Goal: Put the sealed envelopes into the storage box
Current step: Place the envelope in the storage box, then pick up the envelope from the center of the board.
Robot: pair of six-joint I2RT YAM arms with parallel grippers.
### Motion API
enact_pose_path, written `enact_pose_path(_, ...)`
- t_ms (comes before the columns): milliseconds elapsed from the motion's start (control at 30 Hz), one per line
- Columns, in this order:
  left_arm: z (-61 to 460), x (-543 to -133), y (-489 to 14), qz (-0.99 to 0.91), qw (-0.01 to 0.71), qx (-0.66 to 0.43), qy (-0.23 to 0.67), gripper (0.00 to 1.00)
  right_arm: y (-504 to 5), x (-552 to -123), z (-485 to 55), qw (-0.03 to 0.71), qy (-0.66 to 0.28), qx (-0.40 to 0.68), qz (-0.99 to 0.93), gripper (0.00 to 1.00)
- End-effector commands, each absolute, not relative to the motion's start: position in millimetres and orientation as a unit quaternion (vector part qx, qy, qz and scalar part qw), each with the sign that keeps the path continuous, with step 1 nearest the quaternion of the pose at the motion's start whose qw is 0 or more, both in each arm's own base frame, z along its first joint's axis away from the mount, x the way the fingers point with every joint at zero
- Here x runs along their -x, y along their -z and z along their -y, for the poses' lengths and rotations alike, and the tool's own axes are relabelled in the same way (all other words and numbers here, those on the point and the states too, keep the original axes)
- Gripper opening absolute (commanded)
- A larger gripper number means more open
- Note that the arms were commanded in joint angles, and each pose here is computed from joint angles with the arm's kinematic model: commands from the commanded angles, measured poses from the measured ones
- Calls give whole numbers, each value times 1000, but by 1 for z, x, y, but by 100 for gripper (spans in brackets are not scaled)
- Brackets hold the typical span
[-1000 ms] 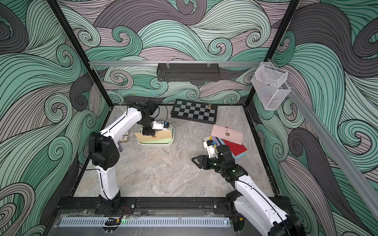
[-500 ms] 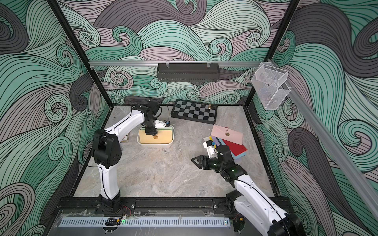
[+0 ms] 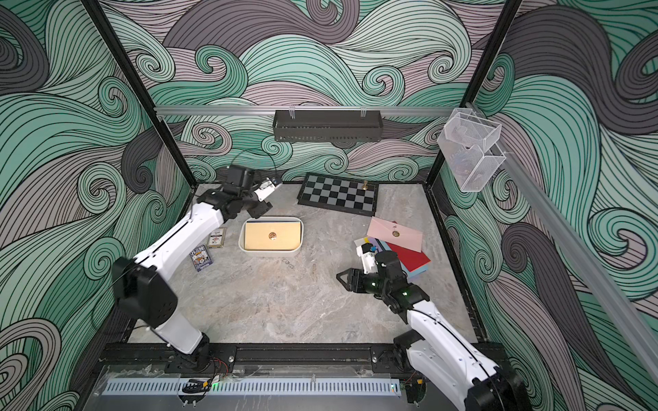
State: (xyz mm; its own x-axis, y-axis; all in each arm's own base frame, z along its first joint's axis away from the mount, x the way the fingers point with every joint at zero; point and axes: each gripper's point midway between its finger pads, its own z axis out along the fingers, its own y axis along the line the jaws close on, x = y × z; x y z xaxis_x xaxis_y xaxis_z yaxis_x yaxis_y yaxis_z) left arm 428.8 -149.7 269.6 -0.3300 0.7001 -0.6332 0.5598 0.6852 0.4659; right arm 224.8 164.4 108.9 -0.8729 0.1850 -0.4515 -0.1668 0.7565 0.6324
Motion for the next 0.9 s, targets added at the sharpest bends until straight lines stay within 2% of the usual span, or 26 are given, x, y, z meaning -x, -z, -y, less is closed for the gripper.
enact_pose_path(0,158,-390,-306,-827,508,-228,78,94,-105,-258,-128,275,-236,-57,-930,62)
enact_pose_path(33,157,-374,-298,-836,500,-197,110,99,-103,-269,-120,275,-213,-71,-935,62)
enact_pose_path(133,149,-334,-272,-864,456,-115,179,99,-86,-296,-98,240,-142,-108,-954,62)
enact_pose_path(233,138,-301,-248,-882,421,-73,200,99,-61,-319,-84,196,-109,-141,-964,61)
enact_pose_path(433,133,-257,-239,-885,399,-82,225,99,-21,-333,-67,121,-100,-192,-969,60)
enact_pose_path(633,140,-239,-226,-886,372,-67,269,99,-2,-308,-93,44,-124,-161,-978,57)
enact_pose_path(733,150,-233,-224,-886,345,-60,304,98,-10,-285,-126,21,-154,-123,-980,57)
enact_pose_path(867,168,-229,-221,-879,306,-41,364,92,-7,-249,-178,-11,-170,-76,-982,56)
